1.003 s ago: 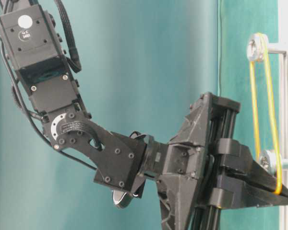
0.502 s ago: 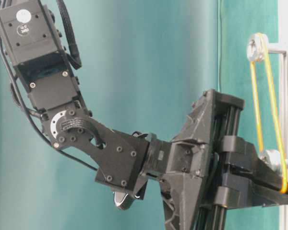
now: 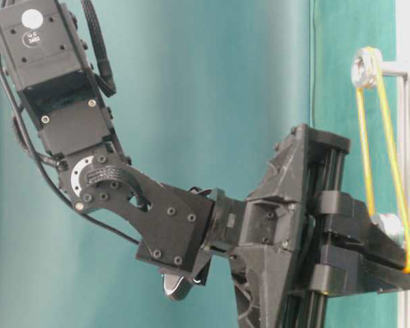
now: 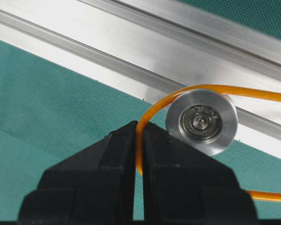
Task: Hook the rubber onto the shaft.
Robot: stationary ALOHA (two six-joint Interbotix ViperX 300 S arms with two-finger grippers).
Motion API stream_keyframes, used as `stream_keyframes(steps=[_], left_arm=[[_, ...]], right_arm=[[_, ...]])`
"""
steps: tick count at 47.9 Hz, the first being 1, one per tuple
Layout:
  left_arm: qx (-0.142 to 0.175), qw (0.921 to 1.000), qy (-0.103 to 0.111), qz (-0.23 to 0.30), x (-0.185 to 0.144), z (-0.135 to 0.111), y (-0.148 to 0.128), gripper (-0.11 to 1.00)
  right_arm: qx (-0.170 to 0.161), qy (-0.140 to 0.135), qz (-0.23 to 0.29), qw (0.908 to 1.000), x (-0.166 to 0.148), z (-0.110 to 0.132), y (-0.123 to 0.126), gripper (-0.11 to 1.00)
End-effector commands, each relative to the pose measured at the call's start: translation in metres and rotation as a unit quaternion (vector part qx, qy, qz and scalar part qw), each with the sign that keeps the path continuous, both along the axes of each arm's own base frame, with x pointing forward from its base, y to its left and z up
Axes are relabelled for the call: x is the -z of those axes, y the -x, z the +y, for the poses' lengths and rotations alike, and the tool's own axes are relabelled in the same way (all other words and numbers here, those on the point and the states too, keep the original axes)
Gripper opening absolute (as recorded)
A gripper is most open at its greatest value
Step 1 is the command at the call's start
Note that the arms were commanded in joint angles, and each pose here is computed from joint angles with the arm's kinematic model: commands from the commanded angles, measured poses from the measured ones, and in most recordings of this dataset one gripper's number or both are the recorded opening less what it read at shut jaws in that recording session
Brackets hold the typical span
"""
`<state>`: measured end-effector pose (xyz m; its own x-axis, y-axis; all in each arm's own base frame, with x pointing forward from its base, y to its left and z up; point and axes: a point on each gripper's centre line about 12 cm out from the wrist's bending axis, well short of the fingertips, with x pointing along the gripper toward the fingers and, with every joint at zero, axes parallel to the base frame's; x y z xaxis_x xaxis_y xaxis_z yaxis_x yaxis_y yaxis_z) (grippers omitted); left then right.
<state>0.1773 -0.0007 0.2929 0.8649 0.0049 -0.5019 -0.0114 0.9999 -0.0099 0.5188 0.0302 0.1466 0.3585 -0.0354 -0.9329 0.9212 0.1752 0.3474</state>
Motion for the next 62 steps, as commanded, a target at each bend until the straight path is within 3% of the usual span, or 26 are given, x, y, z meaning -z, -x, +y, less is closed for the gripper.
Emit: stream_keyframes(steps=[1, 62], left_arm=[[-0.001, 1.0000, -0.001, -0.008, -0.008, 0.001, -0.002, 0.02], [-0.001, 1.0000, -0.001, -0.008, -0.008, 0.001, -0.002, 0.02]], right_arm=[[-0.011, -0.003, -0.008, 0.9999, -0.009, 0.015, 0.001, 0.05], [-0.016, 0.006, 0.021, 0.9996, -0.020, 0.011, 0.050, 0.05]])
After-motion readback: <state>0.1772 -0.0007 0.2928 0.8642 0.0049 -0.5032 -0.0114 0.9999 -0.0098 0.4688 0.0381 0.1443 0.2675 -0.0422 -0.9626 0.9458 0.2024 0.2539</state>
